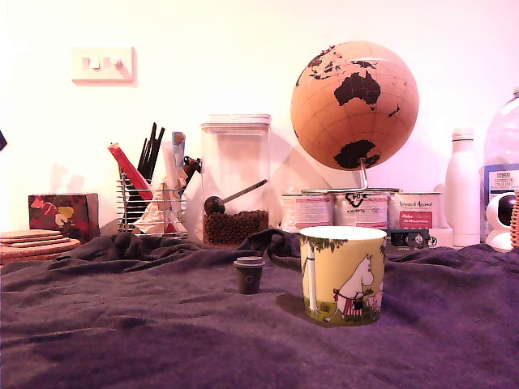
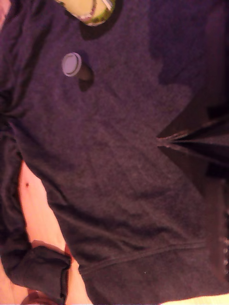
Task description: Pick up the coffee capsules on the table and drop them inside the coffee cup
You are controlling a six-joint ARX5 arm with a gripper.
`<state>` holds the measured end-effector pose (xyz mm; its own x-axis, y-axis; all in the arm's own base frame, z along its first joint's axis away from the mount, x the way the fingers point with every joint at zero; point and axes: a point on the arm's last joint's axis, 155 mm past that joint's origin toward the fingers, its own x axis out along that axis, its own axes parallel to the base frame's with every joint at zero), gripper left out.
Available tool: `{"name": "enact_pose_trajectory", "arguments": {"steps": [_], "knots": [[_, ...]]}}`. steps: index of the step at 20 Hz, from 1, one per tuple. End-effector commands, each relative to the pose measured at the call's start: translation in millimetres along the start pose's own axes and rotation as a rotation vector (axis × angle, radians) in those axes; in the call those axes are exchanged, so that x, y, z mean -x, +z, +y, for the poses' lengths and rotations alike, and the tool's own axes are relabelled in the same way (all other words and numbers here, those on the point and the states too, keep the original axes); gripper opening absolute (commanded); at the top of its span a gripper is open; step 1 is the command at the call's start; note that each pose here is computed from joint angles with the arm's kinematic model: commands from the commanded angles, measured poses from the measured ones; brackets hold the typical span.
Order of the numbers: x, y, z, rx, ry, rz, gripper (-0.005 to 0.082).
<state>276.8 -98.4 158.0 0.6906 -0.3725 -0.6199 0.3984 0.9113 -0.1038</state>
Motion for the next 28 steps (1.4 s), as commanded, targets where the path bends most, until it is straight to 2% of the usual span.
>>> {"name": "enact_pose_trajectory", "arguments": {"steps": [1, 4, 5, 9, 17, 21, 26, 28], "knots": [[-2, -3, -5, 0.002, -0.025, -0.006, -0.0018], [-5, 2, -6, 0.0, -0.035, -0.021, -0.0017], [-6, 8, -12, -0.007, -0.073, -0.043, -0.001], [-13, 30, -42, -0.062, -0.21, -0.124, -0.001], [-29, 49, -84, -0.158, -0.335, -0.201, -0.0011], [-37, 43, -97, -0.189, -0.387, -0.26, -0.0011], [-46, 14, -95, -0.183, -0.394, -0.329, -0.0011], [-49, 2, -94, -0.166, -0.397, -0.319, -0.0011]]}}
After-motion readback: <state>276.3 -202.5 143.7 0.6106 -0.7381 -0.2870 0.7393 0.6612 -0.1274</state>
